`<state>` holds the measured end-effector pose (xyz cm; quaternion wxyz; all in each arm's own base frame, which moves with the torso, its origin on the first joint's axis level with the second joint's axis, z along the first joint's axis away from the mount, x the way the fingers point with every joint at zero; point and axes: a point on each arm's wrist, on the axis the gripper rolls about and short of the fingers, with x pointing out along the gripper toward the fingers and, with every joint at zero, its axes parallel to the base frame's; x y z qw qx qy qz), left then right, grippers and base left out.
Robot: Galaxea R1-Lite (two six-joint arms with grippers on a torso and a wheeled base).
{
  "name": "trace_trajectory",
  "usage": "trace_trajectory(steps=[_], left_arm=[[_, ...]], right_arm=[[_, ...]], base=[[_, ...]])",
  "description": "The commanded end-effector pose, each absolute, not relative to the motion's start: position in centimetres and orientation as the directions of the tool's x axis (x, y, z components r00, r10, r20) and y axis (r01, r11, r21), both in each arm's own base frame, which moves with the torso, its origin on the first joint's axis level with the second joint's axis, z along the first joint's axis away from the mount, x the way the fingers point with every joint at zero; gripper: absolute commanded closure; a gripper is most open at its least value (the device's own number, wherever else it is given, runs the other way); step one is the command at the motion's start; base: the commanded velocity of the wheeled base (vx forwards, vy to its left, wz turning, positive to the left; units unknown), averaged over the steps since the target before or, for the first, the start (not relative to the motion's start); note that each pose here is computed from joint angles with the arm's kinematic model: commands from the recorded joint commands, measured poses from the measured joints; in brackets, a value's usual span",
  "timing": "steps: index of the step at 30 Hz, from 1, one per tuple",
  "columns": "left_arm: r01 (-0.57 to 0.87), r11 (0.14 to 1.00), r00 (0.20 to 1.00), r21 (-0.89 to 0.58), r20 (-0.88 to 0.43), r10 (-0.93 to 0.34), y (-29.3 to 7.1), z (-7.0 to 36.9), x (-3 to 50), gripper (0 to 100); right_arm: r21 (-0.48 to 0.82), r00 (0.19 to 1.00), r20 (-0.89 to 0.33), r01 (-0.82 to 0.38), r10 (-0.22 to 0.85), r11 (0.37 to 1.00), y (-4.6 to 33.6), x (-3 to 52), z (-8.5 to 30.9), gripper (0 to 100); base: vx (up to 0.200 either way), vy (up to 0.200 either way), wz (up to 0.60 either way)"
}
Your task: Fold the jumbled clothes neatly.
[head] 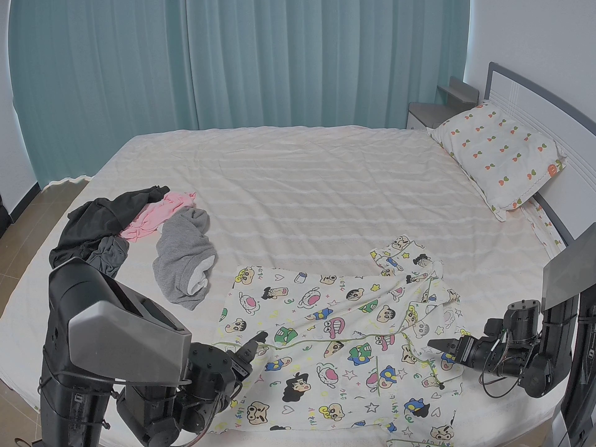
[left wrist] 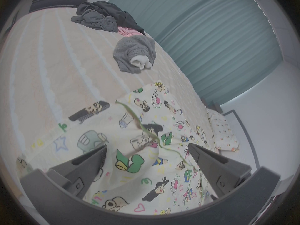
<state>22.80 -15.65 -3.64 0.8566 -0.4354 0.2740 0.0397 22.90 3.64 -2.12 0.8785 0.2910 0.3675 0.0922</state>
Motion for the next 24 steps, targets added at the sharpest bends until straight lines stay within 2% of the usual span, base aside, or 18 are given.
trace_trajectory(steps=[1, 7, 12, 16, 24], left_arm=[[-0.294, 0.564, 0.871, -0.771, -0.459, -0.173, -14.3, -2.3, 23.9, 0], [-0.221, 0.516, 0.921, -0.828, -0.351, -0.169, -12.8, 1.3, 24.9, 0], [-0.17, 0.546, 0.946, -0.821, -0.292, -0.144, -11.4, 3.1, 25.5, 0], [-0.184, 0.565, 0.948, -0.804, -0.298, -0.115, -10.2, 2.9, 26.2, 0], [-0.283, 0.621, 0.901, -0.731, -0.424, -0.089, -8.2, -1.1, 27.3, 0]], right_arm=[[0.581, 0.721, -0.581, 0.044, 0.377, 0.812, 3.7, 23.0, -2.0, 0], [0.581, 0.72, -0.584, 0.047, 0.376, 0.813, 3.6, 23.0, -2.1, 0], [0.581, 0.72, -0.584, 0.048, 0.375, 0.813, 3.6, 23.0, -2.1, 0], [0.581, 0.719, -0.585, 0.048, 0.375, 0.813, 3.6, 23.0, -2.1, 0], [0.581, 0.719, -0.585, 0.048, 0.375, 0.813, 3.6, 23.0, -2.1, 0]], base=[[0.0, 0.0, 0.0], [0.0, 0.0, 0.0], [0.0, 0.0, 0.0], [0.0, 0.0, 0.0], [0.0, 0.0, 0.0]])
